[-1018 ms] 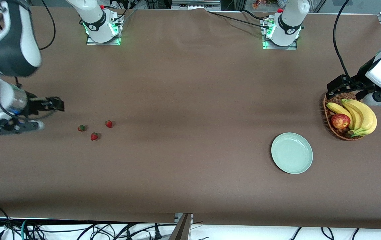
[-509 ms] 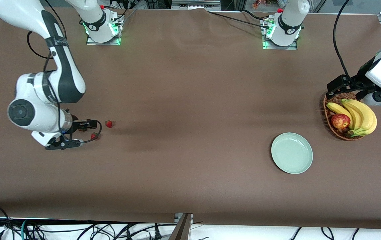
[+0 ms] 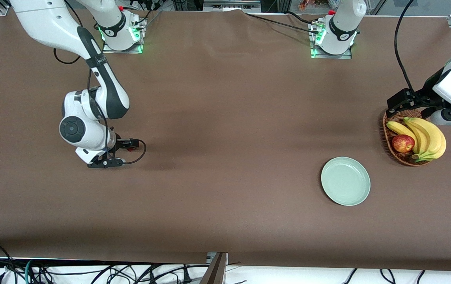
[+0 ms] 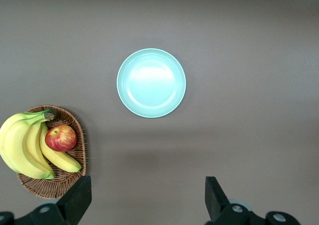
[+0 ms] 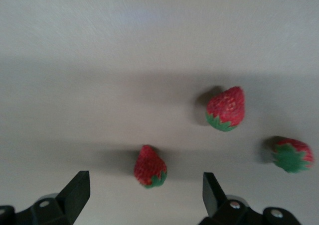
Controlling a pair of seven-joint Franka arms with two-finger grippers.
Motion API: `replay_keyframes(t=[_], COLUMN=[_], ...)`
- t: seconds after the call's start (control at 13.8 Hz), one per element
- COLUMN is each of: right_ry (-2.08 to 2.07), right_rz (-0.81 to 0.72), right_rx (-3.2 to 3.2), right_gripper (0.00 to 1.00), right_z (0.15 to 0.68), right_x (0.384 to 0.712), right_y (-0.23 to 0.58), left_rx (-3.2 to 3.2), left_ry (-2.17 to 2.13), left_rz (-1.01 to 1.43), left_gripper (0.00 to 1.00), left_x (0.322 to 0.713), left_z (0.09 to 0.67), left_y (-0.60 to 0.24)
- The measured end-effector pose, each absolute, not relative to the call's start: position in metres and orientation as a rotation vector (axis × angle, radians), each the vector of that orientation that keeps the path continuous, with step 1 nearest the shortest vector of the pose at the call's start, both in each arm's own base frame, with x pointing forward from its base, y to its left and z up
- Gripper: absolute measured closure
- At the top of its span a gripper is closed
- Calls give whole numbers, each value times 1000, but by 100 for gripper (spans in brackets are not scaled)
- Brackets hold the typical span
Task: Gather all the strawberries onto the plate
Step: 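Lower the right gripper and grasp one strawberry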
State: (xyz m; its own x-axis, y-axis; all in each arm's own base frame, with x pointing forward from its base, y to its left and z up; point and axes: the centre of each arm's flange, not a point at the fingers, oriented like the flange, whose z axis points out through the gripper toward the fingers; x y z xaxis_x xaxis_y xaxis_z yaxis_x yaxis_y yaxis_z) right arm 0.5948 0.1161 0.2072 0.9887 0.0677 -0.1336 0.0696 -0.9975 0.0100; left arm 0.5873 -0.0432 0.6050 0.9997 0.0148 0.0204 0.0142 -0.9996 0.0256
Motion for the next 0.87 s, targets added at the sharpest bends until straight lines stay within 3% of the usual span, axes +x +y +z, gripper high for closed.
replay_keyframes(t=[0.87], right_ry=[106], right_rz=[-202], right_rx=[3118], right_gripper=[0], right_z=[179], right_x=[584], right_y=[113], left_rx=[3116], left_ry=[22], left_rz=[32], left_gripper=[0], left_x=[587], left_z=[605], left_y=[-43])
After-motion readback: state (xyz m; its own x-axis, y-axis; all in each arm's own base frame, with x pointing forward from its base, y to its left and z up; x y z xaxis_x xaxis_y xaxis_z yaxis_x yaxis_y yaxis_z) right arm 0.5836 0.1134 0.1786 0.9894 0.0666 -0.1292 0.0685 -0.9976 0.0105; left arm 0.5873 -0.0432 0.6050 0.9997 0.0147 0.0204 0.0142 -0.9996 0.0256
